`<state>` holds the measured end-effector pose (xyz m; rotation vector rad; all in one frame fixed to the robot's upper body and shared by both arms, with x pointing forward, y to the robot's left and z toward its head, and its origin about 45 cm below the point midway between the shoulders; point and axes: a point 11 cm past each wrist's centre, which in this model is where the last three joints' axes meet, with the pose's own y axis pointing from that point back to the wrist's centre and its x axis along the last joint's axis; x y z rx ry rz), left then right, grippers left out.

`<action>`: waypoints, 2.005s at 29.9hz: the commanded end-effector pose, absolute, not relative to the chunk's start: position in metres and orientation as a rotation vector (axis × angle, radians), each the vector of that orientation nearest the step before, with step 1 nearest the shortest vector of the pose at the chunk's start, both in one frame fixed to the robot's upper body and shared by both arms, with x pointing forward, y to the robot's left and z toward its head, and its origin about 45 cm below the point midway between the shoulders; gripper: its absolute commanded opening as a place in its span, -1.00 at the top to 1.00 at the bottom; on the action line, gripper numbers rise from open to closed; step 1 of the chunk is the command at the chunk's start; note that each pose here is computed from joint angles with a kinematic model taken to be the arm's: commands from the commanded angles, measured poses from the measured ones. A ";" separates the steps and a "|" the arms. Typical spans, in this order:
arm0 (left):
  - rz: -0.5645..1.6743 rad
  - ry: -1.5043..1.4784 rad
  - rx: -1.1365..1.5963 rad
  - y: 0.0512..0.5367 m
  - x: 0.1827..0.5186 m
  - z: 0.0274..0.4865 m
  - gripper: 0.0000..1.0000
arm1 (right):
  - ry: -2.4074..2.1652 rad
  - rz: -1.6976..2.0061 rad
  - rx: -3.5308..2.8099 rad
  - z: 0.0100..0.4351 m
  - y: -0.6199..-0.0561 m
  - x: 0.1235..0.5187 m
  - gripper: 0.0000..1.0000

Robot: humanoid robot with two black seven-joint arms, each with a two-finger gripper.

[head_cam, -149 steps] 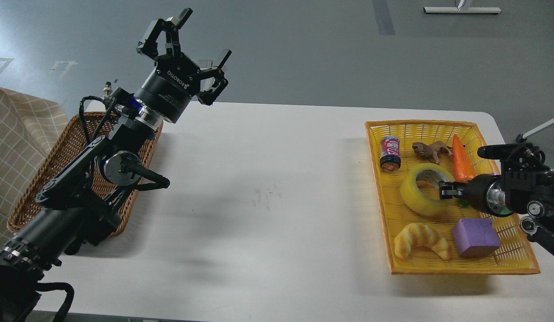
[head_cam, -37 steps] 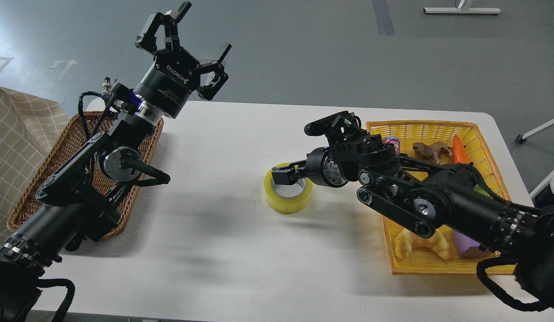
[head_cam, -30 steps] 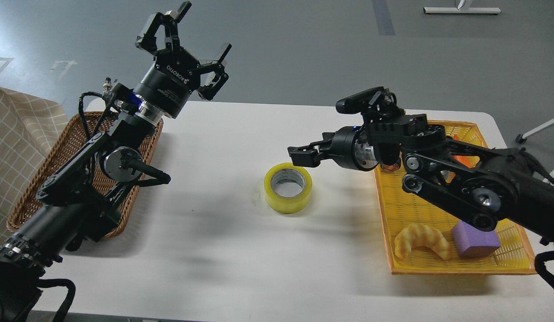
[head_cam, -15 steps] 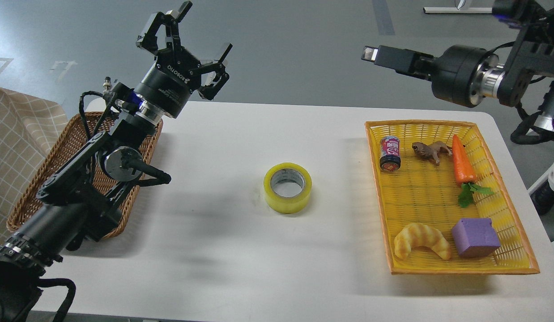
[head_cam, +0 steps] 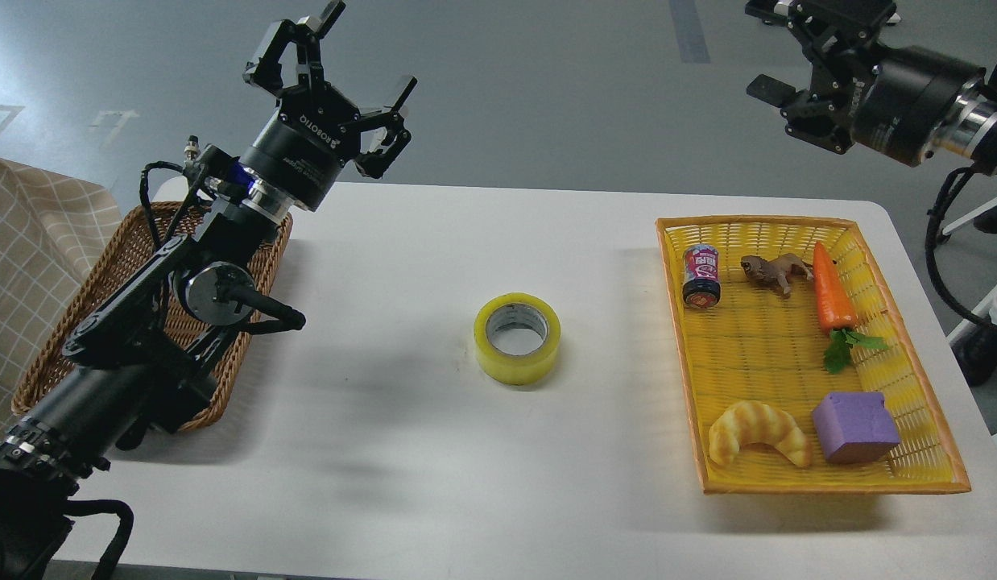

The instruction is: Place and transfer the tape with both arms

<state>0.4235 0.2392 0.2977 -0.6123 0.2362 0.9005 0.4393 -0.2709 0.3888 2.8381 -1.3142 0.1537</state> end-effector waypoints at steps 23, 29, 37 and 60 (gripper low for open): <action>0.896 0.235 -0.624 0.237 0.425 0.301 -0.96 | -1.635 -0.629 3.228 0.334 -0.240 0.454 -1.00; 0.895 0.230 -0.626 0.237 0.425 0.303 -0.96 | -1.665 -0.786 3.322 0.337 -0.233 0.454 -1.00; 0.894 0.222 -0.621 0.238 0.427 0.307 -0.96 | -1.656 -0.938 3.364 0.335 -0.234 0.453 -1.00; 0.905 0.203 -0.587 0.246 0.428 0.309 -0.96 | -1.598 -1.123 3.260 0.294 -0.219 0.447 -1.00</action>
